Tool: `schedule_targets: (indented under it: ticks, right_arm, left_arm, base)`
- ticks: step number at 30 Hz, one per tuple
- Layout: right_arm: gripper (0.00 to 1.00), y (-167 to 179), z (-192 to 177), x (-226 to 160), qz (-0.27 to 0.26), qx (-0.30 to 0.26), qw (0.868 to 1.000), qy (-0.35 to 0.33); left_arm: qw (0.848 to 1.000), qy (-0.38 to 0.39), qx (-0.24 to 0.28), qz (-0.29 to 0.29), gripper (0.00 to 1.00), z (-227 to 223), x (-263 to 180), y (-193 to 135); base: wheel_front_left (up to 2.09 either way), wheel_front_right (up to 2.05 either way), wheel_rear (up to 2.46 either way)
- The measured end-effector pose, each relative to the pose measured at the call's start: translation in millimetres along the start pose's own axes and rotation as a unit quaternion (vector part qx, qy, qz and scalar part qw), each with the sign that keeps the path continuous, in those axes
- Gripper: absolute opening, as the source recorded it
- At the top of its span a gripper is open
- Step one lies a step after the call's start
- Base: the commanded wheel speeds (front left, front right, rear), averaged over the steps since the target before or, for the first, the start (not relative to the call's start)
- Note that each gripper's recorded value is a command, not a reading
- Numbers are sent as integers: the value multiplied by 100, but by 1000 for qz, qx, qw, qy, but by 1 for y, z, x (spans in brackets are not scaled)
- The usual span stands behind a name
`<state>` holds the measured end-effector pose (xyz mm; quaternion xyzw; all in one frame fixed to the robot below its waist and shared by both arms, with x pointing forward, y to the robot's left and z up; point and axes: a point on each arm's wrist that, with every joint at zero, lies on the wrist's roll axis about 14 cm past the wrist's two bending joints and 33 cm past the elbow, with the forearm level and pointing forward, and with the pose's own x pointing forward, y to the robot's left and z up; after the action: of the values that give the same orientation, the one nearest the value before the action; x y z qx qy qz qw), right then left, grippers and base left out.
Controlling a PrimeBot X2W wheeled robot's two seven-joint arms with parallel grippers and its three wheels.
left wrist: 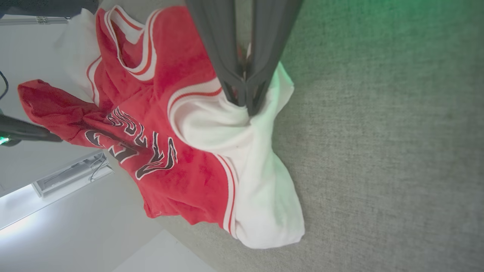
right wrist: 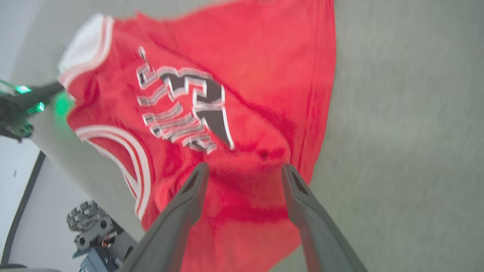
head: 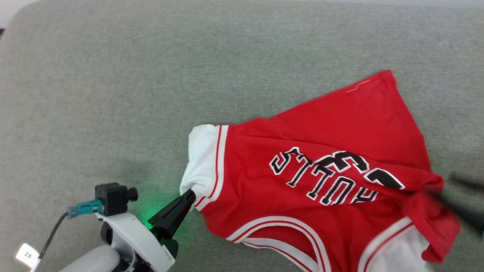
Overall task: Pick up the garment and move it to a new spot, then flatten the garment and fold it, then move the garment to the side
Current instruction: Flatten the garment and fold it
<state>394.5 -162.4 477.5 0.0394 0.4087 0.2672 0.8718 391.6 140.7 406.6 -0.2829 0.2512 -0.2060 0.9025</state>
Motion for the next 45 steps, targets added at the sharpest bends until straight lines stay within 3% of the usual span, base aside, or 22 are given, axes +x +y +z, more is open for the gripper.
schedule_targets:
  ticks: [5, 8, 11, 19, 23, 29, 35, 36, 37, 39, 45]
  right_arm:
    - [100, -26, 90, 7, -32, -29, 993, -106]
    - [100, -31, 115, 36, -57, -74, 990, -109]
    - [100, -25, 114, 79, -34, -74, 994, -77]
    - [100, -43, 96, 147, -61, -149, 987, 20]
    - [100, -55, 82, 159, -74, -172, 981, 58]
    - [100, -78, 84, 154, -97, -158, 981, 55]
    - [100, -77, 70, 157, -80, -137, 984, 76]
    - [53, -76, 68, 158, -77, -137, 984, 81]
    - [28, -75, 67, 159, -75, -138, 984, 84]
    - [0, -72, 67, 159, -70, -138, 984, 85]
    - [0, -65, 78, 157, -62, -130, 988, 50]
  left_arm:
    - [1000, -6, 4, -3, 0, 5, 1, -3]
    - [1000, -8, 1, -1, 0, 4, 2, -3]
    - [1000, -4, 1, 9, 0, 0, 1, 2]
    - [1000, -4, 2, 23, 0, 3, 4, 12]
    - [1000, -2, 1, 27, 0, 3, 5, 16]
    - [1000, 1, 2, 27, 0, 2, 7, 18]
    - [1000, 1, 0, 22, 0, 5, 14, 18]
    - [1000, -2, -2, 21, 0, 7, 16, 18]
    - [1000, -5, -5, 21, 0, 9, 18, 18]
    - [1000, -10, -5, 19, 0, 13, 20, 18]
    - [999, -37, 10, 19, 0, 36, 22, 19]
  base:
    - [0, 0, 0]
    - [0, 0, 0]
    - [0, 0, 0]
    - [0, 0, 0]
    - [0, 0, 0]
    - [0, 0, 0]
    - [0, 0, 0]
    - [0, 0, 0]
    - [0, 0, 0]
    - [0, 0, 0]
    - [0, 0, 0]
